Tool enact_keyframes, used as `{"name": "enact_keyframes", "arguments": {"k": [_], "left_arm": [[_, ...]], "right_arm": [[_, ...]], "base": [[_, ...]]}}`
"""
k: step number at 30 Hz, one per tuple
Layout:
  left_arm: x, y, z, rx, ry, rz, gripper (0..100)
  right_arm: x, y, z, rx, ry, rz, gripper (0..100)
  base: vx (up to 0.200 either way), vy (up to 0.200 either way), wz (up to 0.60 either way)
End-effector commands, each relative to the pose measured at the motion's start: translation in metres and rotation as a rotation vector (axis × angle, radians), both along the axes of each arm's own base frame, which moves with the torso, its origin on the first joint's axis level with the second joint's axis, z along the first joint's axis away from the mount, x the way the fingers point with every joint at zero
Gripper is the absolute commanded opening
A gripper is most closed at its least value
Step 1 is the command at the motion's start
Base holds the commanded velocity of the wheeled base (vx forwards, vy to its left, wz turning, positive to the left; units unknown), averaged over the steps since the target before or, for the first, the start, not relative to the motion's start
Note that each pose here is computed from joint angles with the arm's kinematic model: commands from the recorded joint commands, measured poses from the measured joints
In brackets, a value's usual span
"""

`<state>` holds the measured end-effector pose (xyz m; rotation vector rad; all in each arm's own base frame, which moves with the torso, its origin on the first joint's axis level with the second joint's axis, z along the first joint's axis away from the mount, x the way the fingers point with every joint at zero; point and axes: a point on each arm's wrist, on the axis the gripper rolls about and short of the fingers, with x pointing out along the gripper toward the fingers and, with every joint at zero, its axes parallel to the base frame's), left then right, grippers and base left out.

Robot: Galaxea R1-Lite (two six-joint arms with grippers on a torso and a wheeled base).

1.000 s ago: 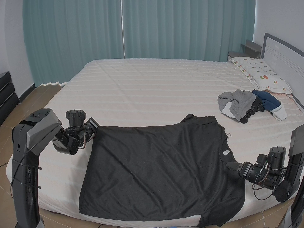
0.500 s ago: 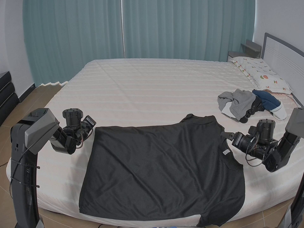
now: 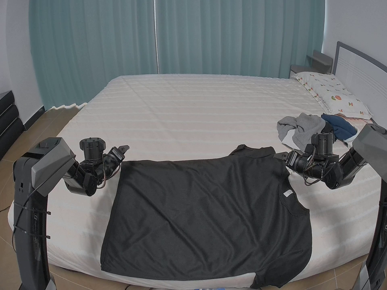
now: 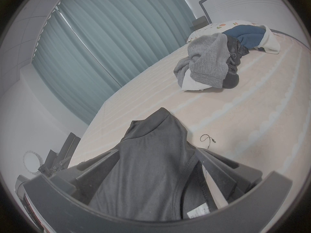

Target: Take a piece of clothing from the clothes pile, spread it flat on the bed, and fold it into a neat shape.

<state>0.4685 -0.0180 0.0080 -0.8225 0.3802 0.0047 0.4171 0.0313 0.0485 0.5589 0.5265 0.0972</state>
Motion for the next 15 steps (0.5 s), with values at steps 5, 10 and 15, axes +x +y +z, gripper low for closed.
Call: {"name": "enact_keyframes", "arguments": {"k": [5, 10, 15], "left_arm": [[-0.001, -0.004, -0.004, -0.007, 0.014, -0.034, 100], [-0.003, -0.006, -0.004, -0.012, 0.017, -0.053, 100], [-0.009, -0.017, -0.01, -0.021, 0.042, -0.105, 0]], "right_arm": [[0.014, 0.001, -0.016, -0.033, 0.003, 0.027, 100], [0.017, 0.001, -0.015, -0.032, -0.005, 0.028, 100], [0.035, -0.002, -0.021, -0.033, -0.01, 0.018, 100]], "base": [[0.0, 0.0, 0.0], [0.0, 0.0, 0.0], [0.0, 0.0, 0.0]]}}
